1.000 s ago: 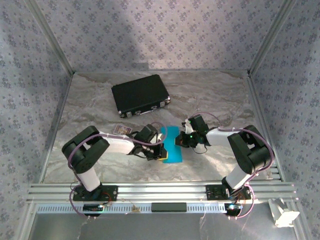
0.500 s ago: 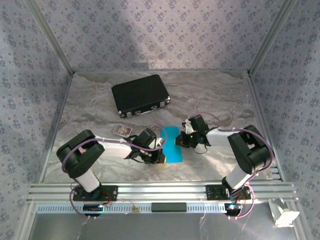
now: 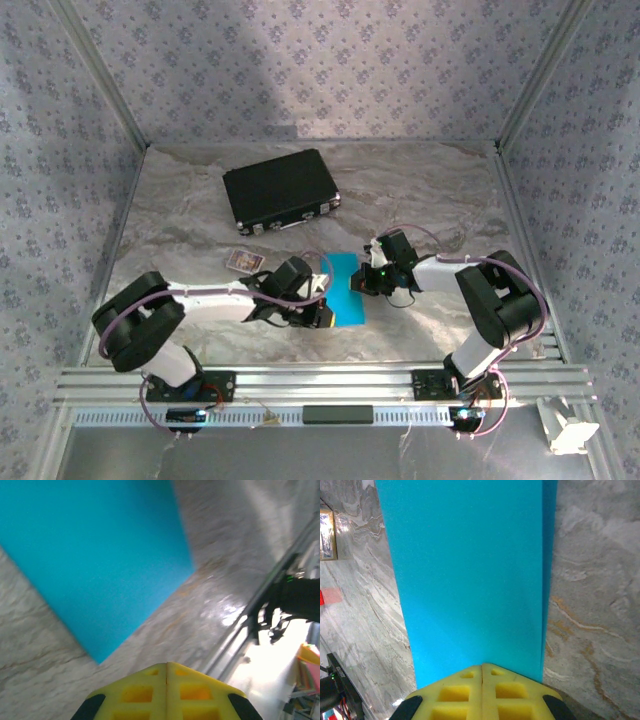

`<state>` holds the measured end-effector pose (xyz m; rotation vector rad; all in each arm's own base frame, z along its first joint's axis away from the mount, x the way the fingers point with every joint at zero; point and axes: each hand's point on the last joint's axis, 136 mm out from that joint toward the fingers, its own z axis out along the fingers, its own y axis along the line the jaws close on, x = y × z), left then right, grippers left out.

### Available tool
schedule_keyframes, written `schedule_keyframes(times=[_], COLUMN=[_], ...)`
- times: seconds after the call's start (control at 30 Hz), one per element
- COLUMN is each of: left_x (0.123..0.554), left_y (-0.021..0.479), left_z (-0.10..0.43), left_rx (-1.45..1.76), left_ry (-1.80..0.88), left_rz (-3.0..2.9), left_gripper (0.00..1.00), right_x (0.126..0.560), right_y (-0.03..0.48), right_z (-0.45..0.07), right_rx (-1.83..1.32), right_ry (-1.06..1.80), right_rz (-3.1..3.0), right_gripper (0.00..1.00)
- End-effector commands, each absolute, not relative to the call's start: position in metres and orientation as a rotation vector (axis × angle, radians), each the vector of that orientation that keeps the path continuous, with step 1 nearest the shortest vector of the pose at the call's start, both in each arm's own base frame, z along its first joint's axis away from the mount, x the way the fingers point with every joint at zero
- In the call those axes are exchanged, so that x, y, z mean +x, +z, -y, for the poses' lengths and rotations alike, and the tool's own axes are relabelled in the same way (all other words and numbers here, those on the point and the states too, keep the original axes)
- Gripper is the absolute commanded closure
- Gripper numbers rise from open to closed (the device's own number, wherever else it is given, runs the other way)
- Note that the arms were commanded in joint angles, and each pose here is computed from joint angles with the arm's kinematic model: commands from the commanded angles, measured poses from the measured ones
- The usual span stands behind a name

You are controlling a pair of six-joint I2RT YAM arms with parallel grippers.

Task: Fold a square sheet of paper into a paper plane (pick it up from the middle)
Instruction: First fold the square sheet of paper in half at the center of the table.

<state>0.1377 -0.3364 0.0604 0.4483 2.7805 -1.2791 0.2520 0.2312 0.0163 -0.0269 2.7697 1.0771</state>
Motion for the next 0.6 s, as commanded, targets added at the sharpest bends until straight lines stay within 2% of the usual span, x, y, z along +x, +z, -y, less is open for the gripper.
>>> schedule_keyframes(times=[0.0,0.23,0.57], left_x=[0.160,0.201,0.185], left_y=[0.091,0.061,0.004], left_z=[0.358,0.354,0.332], left_rx=[0.432,0.266,0.252], left_ry=[-1.391,-1.340,-1.175], left_rz=[-2.668,-2.724,-2.912], left_gripper=[0.96,0.97,0.98], right_x=[0.225,0.227,0.226], right_y=[-0.023,-0.018,-0.014], right_z=[-0.195,-0.192,-0.191], right_rx=[0.102,0.088,0.093], right_ry=[0.838,0.829,0.832], right_rz=[-2.971,-2.973,-2.970], right_gripper=[1.00,1.00,1.00])
